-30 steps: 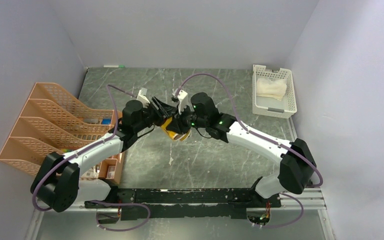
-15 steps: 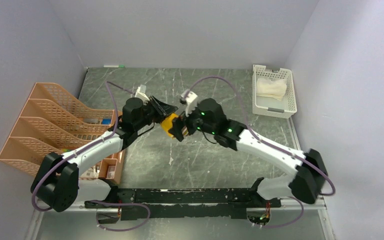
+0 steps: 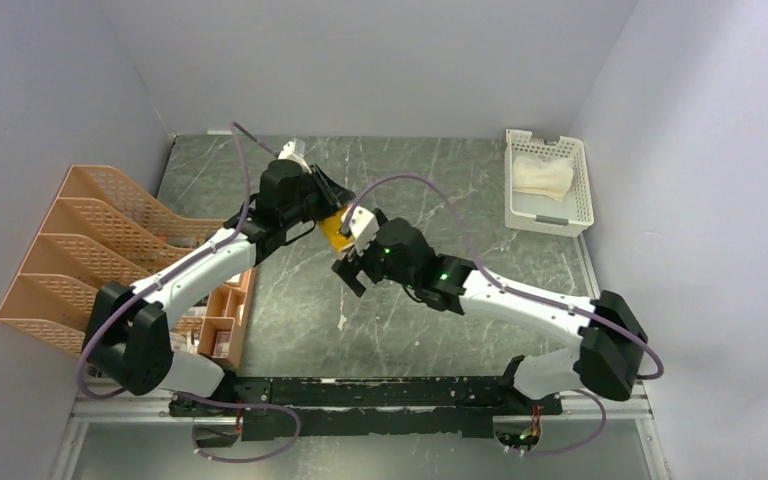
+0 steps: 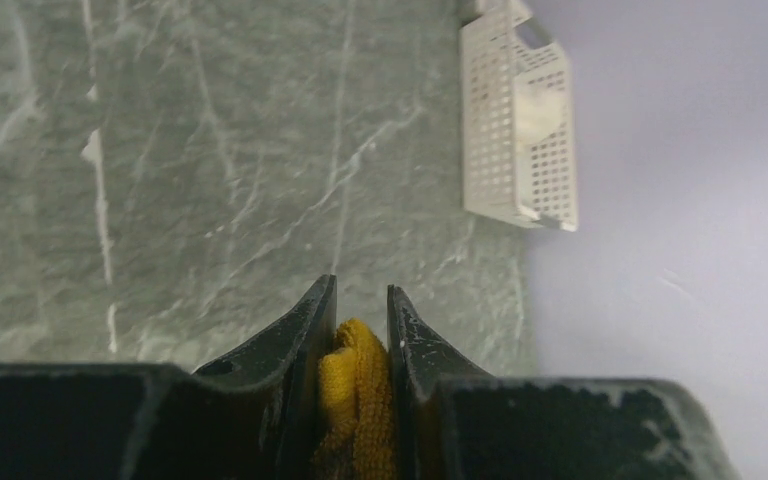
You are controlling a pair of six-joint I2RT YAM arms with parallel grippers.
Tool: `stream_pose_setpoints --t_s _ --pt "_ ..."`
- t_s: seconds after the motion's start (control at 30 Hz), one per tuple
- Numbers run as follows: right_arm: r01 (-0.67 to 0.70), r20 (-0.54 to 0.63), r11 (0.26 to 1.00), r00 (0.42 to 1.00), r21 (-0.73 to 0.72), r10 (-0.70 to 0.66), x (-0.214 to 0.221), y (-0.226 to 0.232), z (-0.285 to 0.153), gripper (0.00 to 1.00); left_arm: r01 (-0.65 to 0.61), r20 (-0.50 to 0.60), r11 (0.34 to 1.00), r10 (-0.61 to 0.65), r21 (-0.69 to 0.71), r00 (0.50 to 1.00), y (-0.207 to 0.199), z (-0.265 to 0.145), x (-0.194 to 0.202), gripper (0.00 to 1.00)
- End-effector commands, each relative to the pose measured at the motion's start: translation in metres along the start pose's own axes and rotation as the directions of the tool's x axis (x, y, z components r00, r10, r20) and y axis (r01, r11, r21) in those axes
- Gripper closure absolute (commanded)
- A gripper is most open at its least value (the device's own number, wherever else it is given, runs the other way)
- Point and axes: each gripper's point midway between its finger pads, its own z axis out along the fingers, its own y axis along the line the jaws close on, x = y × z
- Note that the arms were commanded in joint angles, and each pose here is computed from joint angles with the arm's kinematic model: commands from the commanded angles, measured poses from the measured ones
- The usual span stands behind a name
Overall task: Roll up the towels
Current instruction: Place the towel in the bin.
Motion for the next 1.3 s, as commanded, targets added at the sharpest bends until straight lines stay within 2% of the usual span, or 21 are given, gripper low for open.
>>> stream_pose_setpoints --t_s 0.0,0.17,0.33,0.6,0.8,0.97,1.07,1.27 --pt "0.094 0.039 0.990 0.994 0.104 -0.098 -0.019 -0.011 0.017 0.00 -0.032 -0.041 0.996 0.028 -0.081 0.999 0.020 0.006 0.011 0.93" --pt "0.109 0.037 0.959 0.992 0.261 -0.123 -0.032 -0.037 0.031 0.00 -0.032 -0.054 0.995 0.027 -0.090 0.998 0.023 0.007 0.014 0.93" --pt "0.109 0.056 0.939 0.989 0.327 -0.135 -0.038 -0.046 0.031 0.00 -0.050 -0.045 0.993 0.046 -0.106 0.998 0.024 0.006 0.010 0.93" --pt "0.167 -0.033 0.957 0.986 0.236 -0.163 -0.018 -0.028 0.068 0.00 -0.033 -0.060 0.996 0.028 -0.083 0.998 0.017 0.013 0.011 0.93" --pt "0.100 0.027 0.990 0.994 0.099 -0.103 -0.021 -0.006 0.065 0.00 -0.058 -0.042 0.993 0.054 -0.104 0.998 0.014 0.013 0.001 0.93" --pt "0.007 0.028 1.000 1.000 0.004 -0.007 -0.017 -0.009 0.065 0.00 -0.061 -0.035 0.994 0.058 -0.096 0.998 0.010 0.013 -0.003 0.93" --pt "-0.024 0.007 1.000 1.000 0.019 0.023 -0.012 -0.015 0.067 0.00 -0.058 -0.031 0.994 0.055 -0.092 0.998 0.008 0.012 -0.004 0.93" --pt "-0.032 -0.046 0.990 0.998 0.140 0.038 0.006 -0.032 0.073 0.00 -0.046 -0.045 0.997 0.044 -0.058 0.998 -0.005 0.010 -0.007 0.93"
